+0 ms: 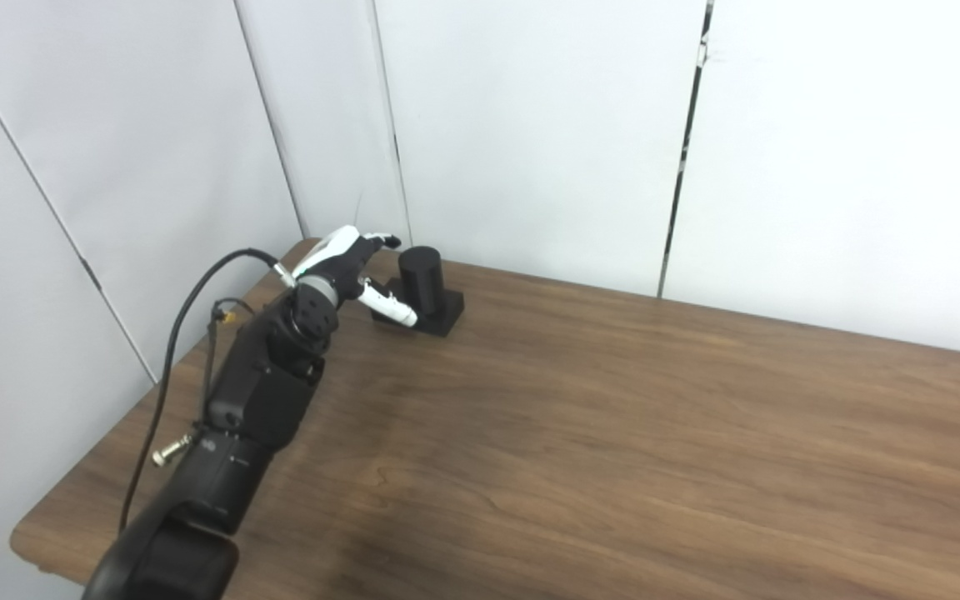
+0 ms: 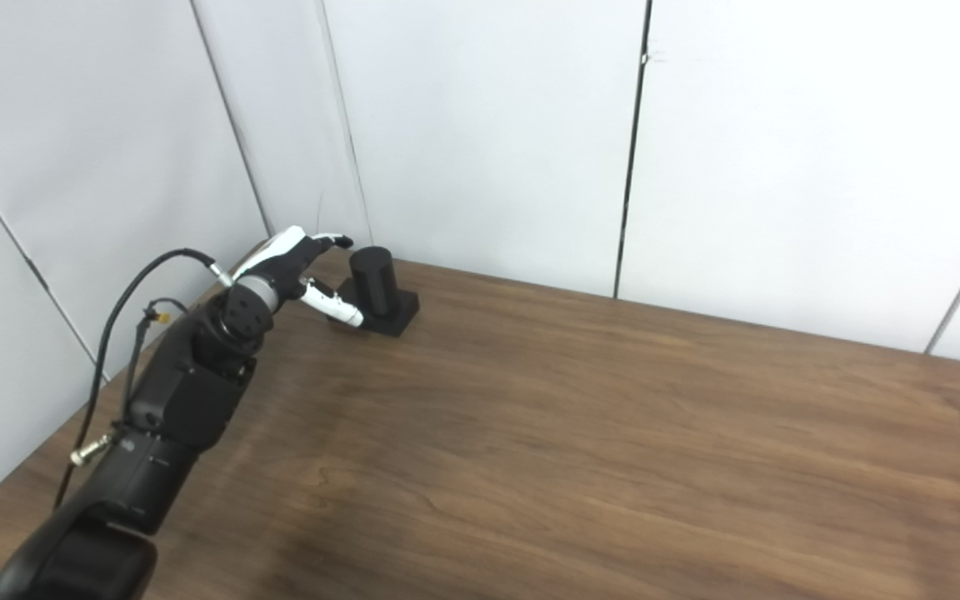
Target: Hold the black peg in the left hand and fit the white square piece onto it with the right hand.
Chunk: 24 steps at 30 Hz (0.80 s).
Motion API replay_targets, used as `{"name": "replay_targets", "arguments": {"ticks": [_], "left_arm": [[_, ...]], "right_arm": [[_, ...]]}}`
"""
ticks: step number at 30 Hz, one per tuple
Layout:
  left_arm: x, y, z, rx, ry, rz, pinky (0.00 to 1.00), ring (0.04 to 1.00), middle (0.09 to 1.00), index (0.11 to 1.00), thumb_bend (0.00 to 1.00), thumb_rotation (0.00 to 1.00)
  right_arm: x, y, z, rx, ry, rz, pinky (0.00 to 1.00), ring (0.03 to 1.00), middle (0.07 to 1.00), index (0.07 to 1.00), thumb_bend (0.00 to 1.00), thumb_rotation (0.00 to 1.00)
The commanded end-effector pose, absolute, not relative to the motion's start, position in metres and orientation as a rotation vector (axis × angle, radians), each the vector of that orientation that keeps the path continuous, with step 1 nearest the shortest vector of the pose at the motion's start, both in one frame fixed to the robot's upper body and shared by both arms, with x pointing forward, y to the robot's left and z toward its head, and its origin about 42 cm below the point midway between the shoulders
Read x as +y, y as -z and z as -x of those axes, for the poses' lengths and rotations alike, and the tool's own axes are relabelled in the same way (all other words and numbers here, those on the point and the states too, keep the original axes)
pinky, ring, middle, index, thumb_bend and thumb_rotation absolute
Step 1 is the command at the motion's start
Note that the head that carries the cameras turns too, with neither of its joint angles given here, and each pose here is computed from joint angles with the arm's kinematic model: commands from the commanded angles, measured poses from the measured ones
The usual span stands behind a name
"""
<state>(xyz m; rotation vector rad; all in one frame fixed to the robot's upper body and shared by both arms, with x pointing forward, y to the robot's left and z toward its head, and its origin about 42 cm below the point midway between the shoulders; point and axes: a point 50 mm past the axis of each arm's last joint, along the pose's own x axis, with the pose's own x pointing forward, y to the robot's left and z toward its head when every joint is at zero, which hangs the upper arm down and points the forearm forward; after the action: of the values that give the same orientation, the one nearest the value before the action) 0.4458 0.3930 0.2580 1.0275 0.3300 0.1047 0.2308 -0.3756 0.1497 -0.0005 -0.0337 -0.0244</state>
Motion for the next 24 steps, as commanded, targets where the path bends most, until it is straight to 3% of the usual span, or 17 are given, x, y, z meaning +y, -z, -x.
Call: {"name": "replay_targets", "arguments": {"ticks": [1,11,24], "left_arm": [[0.402,-0.294,-0.458,0.294,-0.146,-1.118,1.00,1.000,0.997,0.892,1.00,0.16],[0.402,-0.295,-0.484,0.367,-0.095,-1.251,1.00,1.000,1.000,0.889,1.00,0.17],[0.393,-0.291,-0.505,0.345,-0.103,-1.274,1.00,1.000,0.997,0.903,1.00,0.16]], "right_arm": [[-0.381,-0.166,-0.236,-0.104,-0.001,0.027,1.00,0.994,0.959,1.000,0.63,1.00],[-0.386,-0.181,-0.232,-0.109,0.001,0.054,1.00,0.988,0.954,1.000,0.64,1.00],[-0.394,-0.179,-0.228,-0.099,0.001,0.072,1.00,0.988,0.939,1.000,0.65,1.00]]}}
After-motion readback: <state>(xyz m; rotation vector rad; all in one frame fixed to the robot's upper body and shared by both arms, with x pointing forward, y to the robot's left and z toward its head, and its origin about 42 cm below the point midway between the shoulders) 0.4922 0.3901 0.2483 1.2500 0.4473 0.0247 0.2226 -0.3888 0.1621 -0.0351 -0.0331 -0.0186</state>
